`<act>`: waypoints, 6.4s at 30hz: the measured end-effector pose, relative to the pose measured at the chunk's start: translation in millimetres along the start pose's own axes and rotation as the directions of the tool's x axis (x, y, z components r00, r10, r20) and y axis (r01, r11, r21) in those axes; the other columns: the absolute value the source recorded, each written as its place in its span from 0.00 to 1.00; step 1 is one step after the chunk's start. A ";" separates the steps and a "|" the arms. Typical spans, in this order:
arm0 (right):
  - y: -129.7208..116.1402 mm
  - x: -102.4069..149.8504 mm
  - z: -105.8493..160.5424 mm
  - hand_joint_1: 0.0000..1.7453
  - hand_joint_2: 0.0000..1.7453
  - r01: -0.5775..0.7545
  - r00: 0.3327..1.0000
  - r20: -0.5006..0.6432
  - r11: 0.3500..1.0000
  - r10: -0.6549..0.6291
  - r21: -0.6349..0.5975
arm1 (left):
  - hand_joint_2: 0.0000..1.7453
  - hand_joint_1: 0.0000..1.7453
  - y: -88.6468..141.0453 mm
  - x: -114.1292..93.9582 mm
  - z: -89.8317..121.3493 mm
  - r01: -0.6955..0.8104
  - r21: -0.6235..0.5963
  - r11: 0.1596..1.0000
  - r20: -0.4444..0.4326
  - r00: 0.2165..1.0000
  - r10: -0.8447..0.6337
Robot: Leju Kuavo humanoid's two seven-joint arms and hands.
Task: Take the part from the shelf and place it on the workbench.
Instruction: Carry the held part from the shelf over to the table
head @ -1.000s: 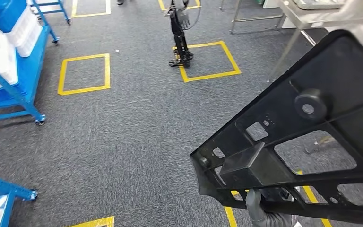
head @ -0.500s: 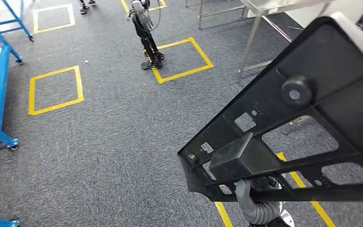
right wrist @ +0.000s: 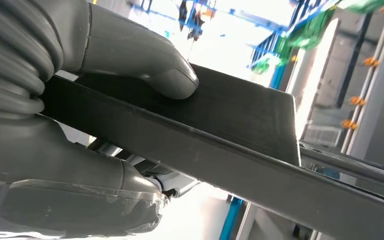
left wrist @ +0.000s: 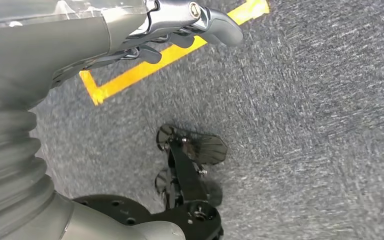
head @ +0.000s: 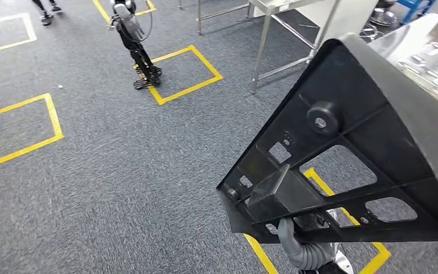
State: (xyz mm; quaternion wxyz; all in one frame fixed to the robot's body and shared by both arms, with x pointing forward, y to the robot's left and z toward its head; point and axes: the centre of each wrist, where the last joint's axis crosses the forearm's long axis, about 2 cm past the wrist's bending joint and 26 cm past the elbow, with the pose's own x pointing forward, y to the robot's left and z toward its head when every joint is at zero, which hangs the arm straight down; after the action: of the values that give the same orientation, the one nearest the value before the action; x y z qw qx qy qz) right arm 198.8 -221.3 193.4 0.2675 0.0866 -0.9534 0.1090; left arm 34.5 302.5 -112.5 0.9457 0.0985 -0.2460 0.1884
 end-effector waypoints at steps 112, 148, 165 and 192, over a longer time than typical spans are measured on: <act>-11.7 -13.5 9.5 1.00 1.00 0.139 0.988 -0.074 0.990 -0.138 0.014 | 1.00 0.00 10.3 0.3 -1.5 0.084 -0.085 0.993 -0.032 0.996 -0.087; -39.5 -27.0 -2.0 1.00 1.00 0.093 0.982 -0.168 0.995 -0.084 0.048 | 1.00 0.00 16.8 3.2 -3.4 0.056 -0.054 0.997 -0.034 0.998 -0.058; -47.1 -37.4 -23.2 1.00 1.00 0.070 0.988 -0.148 0.990 -0.052 0.119 | 1.00 0.00 10.3 8.4 -5.1 0.035 -0.062 0.997 -0.019 0.999 -0.036; -44.3 -40.8 -42.0 1.00 1.00 0.073 0.992 -0.110 0.989 -0.059 0.131 | 1.00 0.00 10.7 4.8 -3.6 0.015 -0.055 0.998 -0.017 1.000 -0.016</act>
State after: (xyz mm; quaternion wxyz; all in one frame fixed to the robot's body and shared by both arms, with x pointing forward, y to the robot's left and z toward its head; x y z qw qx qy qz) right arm 263.7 -248.9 213.9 0.3144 0.1302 -0.9251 0.1686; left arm 35.6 314.6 -112.1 0.9516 0.0726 -0.2420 0.1749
